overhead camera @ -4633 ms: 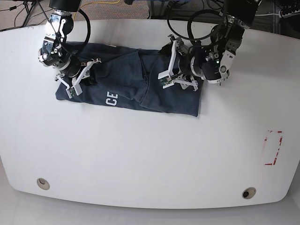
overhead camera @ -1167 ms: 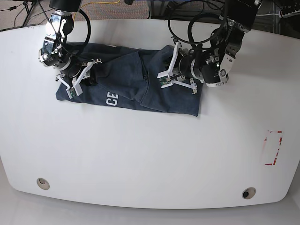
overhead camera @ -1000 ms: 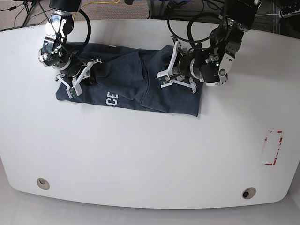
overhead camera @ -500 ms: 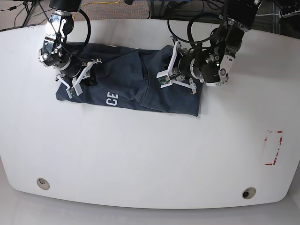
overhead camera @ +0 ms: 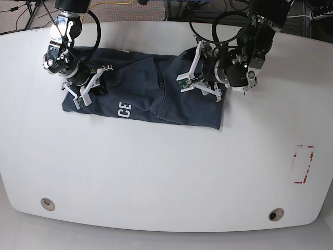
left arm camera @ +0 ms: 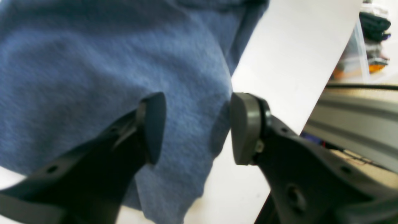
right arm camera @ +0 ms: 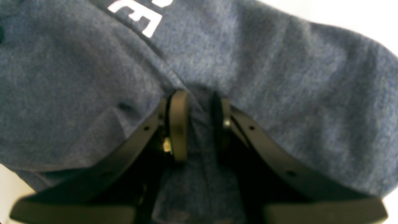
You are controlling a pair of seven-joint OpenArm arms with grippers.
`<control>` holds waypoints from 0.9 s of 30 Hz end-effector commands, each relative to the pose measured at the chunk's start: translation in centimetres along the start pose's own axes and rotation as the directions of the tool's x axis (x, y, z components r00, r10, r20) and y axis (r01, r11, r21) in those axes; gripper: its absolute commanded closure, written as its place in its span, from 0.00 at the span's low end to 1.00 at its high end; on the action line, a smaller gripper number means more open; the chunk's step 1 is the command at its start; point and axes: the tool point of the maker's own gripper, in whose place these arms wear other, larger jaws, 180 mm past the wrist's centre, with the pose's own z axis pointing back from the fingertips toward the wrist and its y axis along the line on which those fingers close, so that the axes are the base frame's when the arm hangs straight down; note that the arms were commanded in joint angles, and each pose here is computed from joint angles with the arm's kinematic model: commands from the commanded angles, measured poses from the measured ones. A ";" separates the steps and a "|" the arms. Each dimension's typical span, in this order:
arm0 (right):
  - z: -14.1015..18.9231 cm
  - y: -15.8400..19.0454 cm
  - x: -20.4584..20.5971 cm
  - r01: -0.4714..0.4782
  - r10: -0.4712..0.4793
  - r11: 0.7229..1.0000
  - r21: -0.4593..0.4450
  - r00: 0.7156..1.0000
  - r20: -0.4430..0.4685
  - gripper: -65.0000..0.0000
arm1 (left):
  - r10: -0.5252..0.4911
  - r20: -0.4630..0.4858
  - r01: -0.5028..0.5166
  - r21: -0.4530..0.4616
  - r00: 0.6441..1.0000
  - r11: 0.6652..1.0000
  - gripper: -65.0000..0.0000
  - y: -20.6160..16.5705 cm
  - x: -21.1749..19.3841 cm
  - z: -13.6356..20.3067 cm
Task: Layout the t-shirt on the table in an organized manner, then fold the t-shirt properly
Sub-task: 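Regrasp the folded fabric with the left gripper and press it flat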
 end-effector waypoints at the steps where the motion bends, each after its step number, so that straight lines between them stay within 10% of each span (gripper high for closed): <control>1: 0.3 -0.3 -0.2 -0.020 0.020 1.000 -0.008 1.000 -0.021 0.81 | -0.031 0.038 0.031 -0.003 0.999 1.000 0.46 -0.2 1.3 0.3; 27: 0.2 -0.3 -0.2 -0.019 0.019 1.000 -0.007 1.000 -0.023 0.81 | 0.006 -0.026 -0.008 -0.056 1.000 0.998 0.50 0.2 -0.8 -2.0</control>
